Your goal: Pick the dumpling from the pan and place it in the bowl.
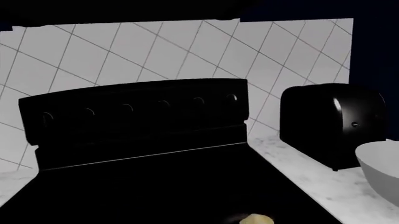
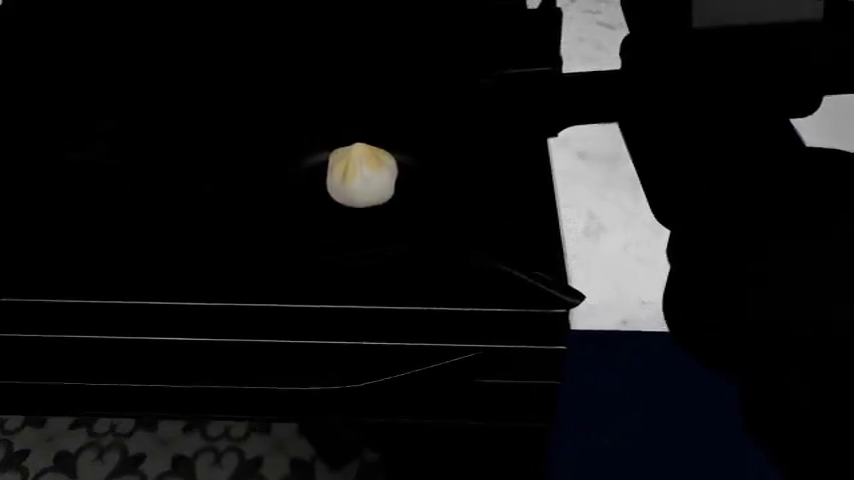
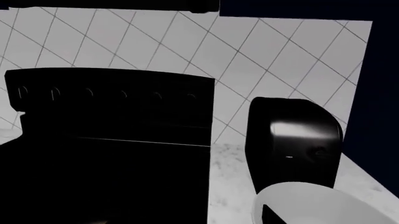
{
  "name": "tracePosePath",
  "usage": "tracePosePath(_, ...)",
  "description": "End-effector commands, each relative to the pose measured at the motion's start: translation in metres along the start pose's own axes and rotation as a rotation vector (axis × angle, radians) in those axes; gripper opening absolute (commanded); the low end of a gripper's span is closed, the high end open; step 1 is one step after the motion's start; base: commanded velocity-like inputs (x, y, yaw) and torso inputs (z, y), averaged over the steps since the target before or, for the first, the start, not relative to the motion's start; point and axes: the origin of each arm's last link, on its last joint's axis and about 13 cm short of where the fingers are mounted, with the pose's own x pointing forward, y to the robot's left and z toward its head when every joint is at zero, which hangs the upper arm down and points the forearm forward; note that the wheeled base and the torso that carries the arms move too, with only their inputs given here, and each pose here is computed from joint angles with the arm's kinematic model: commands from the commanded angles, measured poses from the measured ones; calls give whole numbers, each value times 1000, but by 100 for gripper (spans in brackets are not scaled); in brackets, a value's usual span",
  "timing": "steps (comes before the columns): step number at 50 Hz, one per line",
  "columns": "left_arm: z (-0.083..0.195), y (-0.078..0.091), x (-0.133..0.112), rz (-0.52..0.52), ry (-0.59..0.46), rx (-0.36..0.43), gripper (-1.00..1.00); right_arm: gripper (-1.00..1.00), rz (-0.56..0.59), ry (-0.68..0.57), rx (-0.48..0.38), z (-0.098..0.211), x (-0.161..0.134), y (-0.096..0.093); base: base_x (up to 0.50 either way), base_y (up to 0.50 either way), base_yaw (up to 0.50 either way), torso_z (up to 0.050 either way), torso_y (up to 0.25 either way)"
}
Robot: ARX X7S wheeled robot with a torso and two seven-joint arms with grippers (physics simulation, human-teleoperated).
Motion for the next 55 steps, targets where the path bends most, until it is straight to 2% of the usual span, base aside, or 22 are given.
tracePosePath(1,3,4,6,9,3,-10,100,100,0,8,4,3,3,-2,266,0,0,0,0)
tracePosePath(10,0,8,6,22,7,-14,100,100,2,9,1,3,5,-1,266,0,0,0,0)
tracePosePath(55,-2,6,1,17,15,-14,100,100,16,24,-3,-2,-3,-1,264,0,0,0,0)
